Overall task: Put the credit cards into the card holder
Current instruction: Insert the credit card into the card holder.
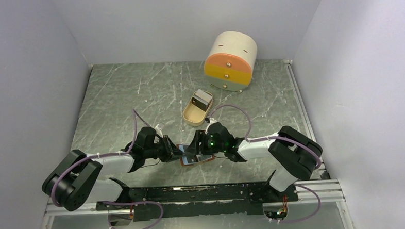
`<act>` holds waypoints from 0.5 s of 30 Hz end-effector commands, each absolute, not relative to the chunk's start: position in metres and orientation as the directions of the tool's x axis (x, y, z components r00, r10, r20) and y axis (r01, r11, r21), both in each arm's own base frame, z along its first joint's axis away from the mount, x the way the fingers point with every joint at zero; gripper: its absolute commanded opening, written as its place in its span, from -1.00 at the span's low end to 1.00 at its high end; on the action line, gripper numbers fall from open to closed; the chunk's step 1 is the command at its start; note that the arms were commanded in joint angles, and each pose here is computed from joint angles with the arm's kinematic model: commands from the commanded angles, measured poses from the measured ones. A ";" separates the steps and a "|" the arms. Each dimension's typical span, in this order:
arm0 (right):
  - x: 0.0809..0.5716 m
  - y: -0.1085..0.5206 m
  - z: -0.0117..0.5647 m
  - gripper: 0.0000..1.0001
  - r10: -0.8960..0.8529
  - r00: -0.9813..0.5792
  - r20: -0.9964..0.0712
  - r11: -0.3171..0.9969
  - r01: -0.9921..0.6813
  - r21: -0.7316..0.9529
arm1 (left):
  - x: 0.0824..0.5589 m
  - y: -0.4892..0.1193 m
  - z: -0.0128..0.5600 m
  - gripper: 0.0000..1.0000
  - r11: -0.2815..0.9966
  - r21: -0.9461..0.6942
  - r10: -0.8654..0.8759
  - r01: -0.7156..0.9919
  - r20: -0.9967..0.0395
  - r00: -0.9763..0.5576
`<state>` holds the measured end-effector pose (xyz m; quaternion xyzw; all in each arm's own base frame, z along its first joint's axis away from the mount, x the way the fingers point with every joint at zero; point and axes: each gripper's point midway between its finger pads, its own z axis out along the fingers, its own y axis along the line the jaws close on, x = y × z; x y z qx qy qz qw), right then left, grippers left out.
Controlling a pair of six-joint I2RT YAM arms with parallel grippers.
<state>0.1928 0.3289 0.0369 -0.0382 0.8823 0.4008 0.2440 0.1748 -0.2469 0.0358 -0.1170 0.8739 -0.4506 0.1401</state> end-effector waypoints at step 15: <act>0.181 0.324 0.045 0.15 0.129 -0.882 -0.454 0.632 -0.279 0.723 | 0.176 -0.255 0.061 -0.32 0.526 -0.850 -0.301 0.014 -0.202 -0.932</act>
